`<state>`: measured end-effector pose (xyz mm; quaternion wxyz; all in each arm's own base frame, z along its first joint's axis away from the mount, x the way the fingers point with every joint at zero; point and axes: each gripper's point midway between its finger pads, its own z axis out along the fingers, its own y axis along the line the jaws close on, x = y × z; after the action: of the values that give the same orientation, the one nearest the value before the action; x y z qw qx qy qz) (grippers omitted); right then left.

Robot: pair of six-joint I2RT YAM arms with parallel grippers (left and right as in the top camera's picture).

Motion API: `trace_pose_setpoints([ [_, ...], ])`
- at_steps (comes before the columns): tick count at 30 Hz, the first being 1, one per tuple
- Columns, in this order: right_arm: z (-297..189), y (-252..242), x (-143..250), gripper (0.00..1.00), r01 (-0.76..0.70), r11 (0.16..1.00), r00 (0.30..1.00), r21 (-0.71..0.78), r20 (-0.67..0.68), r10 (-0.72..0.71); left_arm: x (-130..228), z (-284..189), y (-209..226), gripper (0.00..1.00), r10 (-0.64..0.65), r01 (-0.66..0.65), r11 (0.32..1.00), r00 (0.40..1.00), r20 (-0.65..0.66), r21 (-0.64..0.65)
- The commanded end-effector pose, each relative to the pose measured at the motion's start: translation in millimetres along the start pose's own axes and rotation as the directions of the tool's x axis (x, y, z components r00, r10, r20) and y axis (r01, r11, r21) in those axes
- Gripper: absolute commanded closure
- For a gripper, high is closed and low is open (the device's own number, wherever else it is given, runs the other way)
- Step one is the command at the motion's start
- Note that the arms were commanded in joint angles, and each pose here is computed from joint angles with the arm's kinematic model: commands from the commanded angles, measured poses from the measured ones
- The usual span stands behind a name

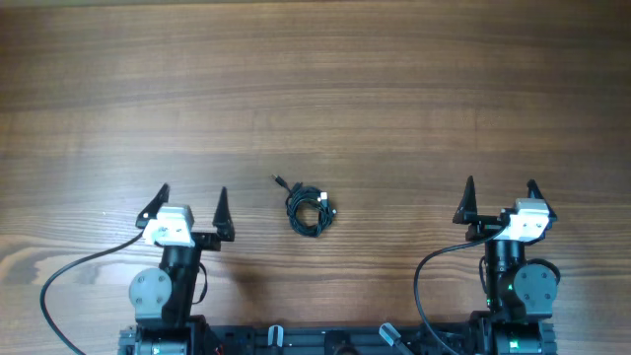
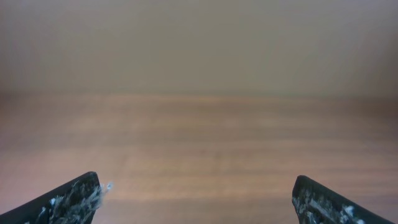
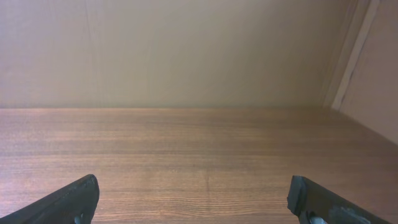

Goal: Untangle cables

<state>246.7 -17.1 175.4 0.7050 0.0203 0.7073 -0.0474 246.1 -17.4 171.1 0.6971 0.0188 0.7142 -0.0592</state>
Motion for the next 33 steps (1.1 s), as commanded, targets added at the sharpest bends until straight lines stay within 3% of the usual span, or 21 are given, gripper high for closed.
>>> trace_pose_setpoints([
  [1,0.1,2.4,-0.2,0.00,-0.015,1.000,1.000,-0.011,0.003,0.015,-18.8,-3.7,-30.2,0.00,-0.170,0.158,0.969,0.984,0.047,0.187],
  [3,0.1,2.4,-0.2,0.00,-0.015,1.000,1.000,-0.011,0.003,0.015,-27.2,-4.8,-31.7,0.00,-0.318,0.302,0.930,0.947,0.047,0.210],
  [6,0.1,2.4,-0.2,0.00,-0.014,1.000,1.000,-0.011,0.003,0.014,-31.2,-6.0,-35.3,0.00,-0.395,0.376,0.896,0.918,0.035,0.237],
  [20,0.1,2.4,-0.2,0.00,-0.015,1.000,1.000,-0.011,0.003,0.015,-88.0,-11.9,-48.6,0.00,-0.393,0.364,0.881,0.919,0.039,0.302],
  [27,0.1,2.4,-0.2,0.00,-0.014,1.000,1.000,-0.011,0.003,0.014,-111.2,2.7,-70.3,0.00,-0.388,0.415,0.835,0.910,-0.147,0.362],
  [33,0.1,2.4,-0.2,0.00,-0.014,1.000,1.000,-0.011,0.003,0.014,-130.1,20.4,-84.1,0.00,-0.394,0.506,0.799,0.849,-0.352,0.324],
])
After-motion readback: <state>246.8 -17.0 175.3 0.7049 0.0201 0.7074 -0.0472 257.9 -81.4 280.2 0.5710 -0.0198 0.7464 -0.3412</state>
